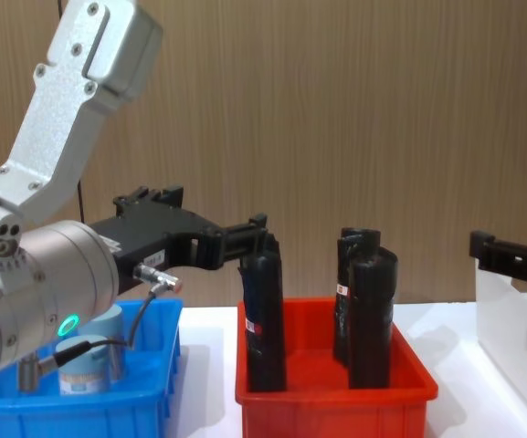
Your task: Pick the cotton swabs from the blue box and place them into the white box.
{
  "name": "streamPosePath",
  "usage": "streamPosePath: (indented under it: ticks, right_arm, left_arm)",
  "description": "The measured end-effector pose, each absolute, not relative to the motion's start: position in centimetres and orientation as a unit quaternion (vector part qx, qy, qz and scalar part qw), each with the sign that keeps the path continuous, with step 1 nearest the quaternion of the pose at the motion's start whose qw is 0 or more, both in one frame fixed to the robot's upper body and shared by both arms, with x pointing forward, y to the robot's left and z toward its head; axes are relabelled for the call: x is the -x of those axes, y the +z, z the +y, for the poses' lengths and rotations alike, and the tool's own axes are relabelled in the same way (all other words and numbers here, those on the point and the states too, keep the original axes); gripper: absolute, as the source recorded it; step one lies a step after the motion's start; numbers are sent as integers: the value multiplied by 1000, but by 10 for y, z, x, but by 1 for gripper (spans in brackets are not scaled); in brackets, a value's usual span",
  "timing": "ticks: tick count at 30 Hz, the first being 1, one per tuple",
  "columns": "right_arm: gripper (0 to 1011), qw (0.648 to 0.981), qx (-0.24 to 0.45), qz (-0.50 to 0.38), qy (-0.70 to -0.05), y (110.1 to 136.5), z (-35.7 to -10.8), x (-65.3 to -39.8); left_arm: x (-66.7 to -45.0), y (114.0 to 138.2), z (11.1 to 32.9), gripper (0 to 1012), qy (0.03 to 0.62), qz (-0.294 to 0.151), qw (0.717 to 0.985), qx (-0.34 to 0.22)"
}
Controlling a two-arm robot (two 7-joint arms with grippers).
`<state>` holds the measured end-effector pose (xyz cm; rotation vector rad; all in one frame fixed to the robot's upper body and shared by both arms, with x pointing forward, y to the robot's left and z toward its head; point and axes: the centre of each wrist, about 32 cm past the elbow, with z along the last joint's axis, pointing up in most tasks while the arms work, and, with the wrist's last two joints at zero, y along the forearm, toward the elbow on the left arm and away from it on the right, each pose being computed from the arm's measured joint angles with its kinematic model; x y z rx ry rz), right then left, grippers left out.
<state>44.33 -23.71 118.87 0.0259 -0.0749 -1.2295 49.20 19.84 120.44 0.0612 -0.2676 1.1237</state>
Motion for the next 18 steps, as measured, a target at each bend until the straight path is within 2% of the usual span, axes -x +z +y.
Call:
streamPosePath:
  ticks: [18]
  right_arm:
    - [1002, 816, -12, -35, -577, 1189, -237, -443]
  left_arm:
    - [-492, 1204, 198, 1004, 531, -126, 837, -29]
